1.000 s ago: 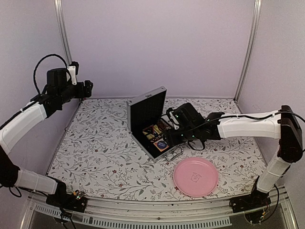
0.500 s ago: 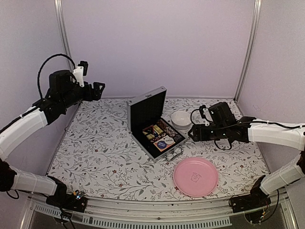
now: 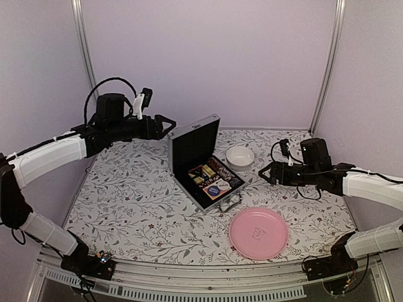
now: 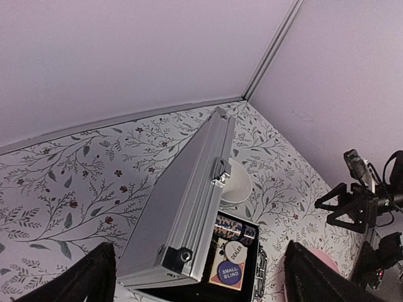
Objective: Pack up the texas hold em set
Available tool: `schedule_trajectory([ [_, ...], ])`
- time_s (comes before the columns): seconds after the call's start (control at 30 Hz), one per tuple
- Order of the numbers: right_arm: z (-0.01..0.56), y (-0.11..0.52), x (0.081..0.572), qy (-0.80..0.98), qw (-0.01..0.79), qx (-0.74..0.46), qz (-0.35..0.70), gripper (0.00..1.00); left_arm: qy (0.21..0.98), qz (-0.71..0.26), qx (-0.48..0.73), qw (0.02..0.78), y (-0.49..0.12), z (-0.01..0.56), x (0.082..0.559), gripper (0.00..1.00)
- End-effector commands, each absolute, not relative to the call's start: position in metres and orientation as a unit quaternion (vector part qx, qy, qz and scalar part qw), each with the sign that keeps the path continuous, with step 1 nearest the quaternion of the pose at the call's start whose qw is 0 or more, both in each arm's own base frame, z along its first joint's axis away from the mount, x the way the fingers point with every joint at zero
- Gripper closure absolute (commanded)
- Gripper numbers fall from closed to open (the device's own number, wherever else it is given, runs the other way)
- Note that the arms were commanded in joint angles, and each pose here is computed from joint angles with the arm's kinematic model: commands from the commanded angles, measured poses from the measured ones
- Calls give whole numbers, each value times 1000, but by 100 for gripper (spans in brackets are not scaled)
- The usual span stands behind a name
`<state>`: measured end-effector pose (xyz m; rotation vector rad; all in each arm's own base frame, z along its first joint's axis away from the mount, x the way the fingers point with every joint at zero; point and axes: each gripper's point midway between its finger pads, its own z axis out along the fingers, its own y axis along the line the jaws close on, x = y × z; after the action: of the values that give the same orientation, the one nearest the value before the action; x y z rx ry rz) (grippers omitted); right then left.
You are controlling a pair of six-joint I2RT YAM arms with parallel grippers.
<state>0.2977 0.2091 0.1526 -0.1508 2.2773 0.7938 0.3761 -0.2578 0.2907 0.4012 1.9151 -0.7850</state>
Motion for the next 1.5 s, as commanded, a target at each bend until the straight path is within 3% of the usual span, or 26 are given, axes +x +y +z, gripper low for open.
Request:
schedule_trajectory([
  [0.0,170,215,292,860,368,-69,347,17,783,-351,176,482,-280,300,381,8],
  [0.53,168,215,284,857,364,-80,355,15,814,-332,188,438,-311,256,362,8],
  [1.0,216,218,271,804,433,-139,382,12,810,-352,233,408,-370,200,269,9],
  [1.23,236,209,272,792,470,-136,366,8,794,-374,172,448,-387,210,254,10],
  [1.47,223,204,277,814,442,-88,366,0,814,-351,109,450,-394,206,260,11],
])
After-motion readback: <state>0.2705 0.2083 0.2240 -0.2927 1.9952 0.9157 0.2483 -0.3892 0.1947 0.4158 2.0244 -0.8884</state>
